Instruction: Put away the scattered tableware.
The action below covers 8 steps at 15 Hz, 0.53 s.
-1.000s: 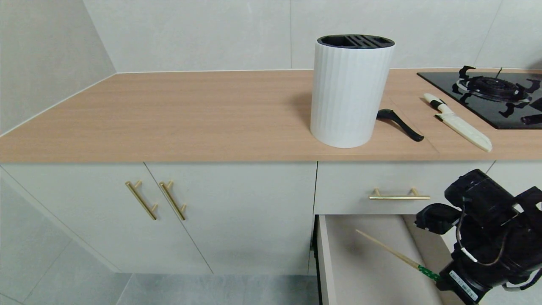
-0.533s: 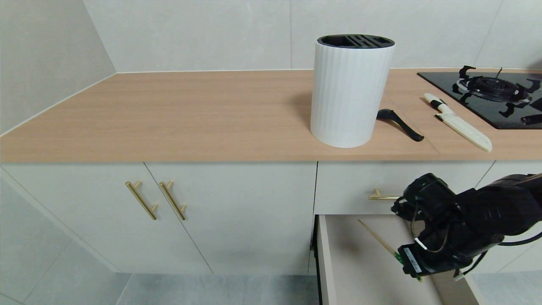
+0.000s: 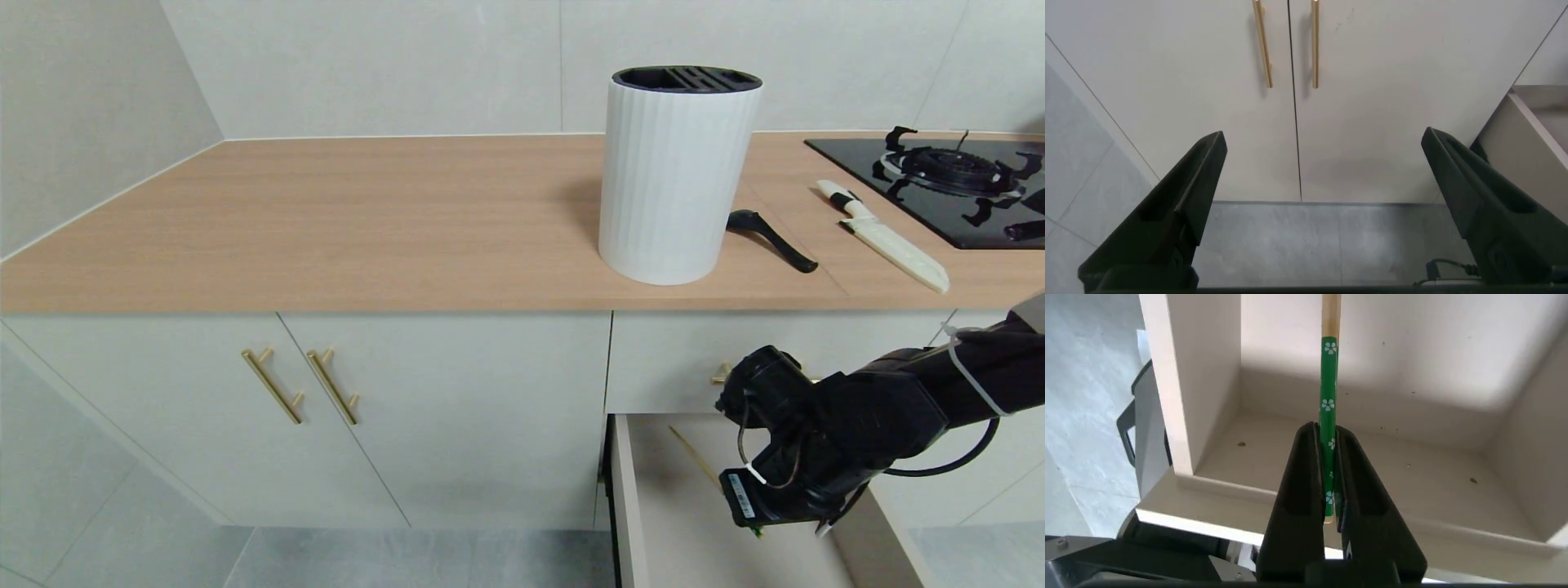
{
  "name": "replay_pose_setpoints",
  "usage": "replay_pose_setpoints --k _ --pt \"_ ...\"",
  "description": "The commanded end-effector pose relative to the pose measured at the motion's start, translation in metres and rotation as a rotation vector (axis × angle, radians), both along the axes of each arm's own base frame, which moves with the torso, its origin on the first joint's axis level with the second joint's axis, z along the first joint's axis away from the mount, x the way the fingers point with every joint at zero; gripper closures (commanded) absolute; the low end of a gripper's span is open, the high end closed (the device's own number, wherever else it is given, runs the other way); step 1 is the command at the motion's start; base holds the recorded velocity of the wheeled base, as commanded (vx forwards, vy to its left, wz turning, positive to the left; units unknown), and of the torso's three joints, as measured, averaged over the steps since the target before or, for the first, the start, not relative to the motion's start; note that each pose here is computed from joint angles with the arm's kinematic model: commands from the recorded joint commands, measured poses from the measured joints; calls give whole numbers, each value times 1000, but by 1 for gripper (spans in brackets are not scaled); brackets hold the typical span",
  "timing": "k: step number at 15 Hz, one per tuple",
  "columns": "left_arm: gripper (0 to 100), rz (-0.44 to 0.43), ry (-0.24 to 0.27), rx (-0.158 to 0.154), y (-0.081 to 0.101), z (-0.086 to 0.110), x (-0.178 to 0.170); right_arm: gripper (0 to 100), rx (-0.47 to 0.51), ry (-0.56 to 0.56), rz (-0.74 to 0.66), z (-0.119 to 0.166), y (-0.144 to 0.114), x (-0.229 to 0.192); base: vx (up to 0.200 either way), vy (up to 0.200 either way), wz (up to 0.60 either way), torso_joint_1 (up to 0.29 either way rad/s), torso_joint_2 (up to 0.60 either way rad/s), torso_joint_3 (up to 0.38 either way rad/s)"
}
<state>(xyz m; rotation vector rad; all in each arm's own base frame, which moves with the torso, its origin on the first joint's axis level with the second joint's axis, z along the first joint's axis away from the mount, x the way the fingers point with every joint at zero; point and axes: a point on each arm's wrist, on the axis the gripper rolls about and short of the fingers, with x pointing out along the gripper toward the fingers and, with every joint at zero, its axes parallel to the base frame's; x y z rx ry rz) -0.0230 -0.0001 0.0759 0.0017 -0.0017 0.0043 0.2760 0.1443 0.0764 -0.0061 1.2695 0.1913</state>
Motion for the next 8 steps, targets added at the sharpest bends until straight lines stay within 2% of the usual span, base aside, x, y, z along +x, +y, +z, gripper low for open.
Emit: replay_pose_setpoints --k 1,8 --pt "0 0 2 0 0 0 0 100 -5 7 9 -3 3 -1 0 0 0 -76 163 85" --pt "0 0 2 0 0 0 0 100 0 -5 12 1 4 -3 0 0 0 -174 417 232"
